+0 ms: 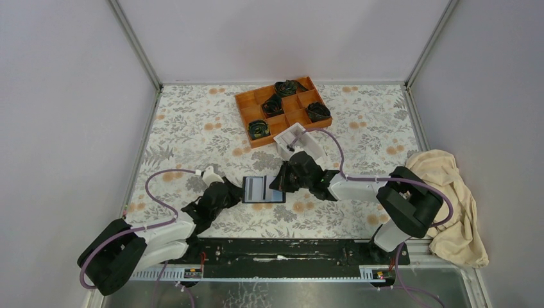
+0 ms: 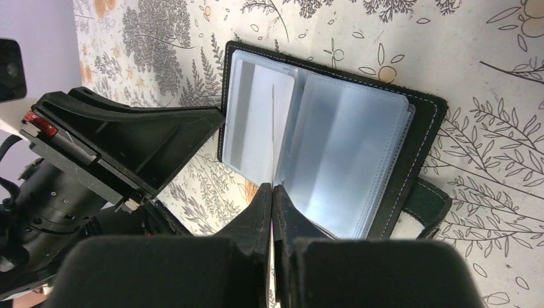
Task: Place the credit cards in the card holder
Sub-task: Insert the credit card into the card holder.
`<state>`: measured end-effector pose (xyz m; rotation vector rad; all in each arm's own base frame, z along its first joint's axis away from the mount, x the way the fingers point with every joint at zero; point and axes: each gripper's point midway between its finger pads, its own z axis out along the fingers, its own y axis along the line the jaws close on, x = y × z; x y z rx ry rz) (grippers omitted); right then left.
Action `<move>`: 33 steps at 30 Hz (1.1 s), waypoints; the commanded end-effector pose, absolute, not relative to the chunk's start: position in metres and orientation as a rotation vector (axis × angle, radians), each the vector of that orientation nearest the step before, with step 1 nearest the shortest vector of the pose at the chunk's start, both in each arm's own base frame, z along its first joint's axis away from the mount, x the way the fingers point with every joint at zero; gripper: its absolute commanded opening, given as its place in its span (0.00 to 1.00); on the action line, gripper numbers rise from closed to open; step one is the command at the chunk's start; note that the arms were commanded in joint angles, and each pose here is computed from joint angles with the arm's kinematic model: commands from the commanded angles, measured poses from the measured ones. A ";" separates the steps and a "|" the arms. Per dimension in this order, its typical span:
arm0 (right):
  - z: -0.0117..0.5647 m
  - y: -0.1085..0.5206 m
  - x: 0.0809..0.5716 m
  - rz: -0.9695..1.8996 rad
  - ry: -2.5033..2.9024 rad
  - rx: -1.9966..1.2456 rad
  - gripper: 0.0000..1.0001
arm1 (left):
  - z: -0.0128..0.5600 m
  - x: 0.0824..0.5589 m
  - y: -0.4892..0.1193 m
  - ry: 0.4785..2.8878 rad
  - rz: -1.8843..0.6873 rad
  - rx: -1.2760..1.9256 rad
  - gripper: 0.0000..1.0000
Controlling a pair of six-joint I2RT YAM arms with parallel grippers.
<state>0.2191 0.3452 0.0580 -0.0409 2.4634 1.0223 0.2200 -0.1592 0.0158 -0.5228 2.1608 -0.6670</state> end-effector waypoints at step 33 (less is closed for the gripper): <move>0.030 0.343 0.221 1.103 2.499 0.076 0.00 | 0.031 0.231 -0.163 2.108 -0.684 -0.511 0.21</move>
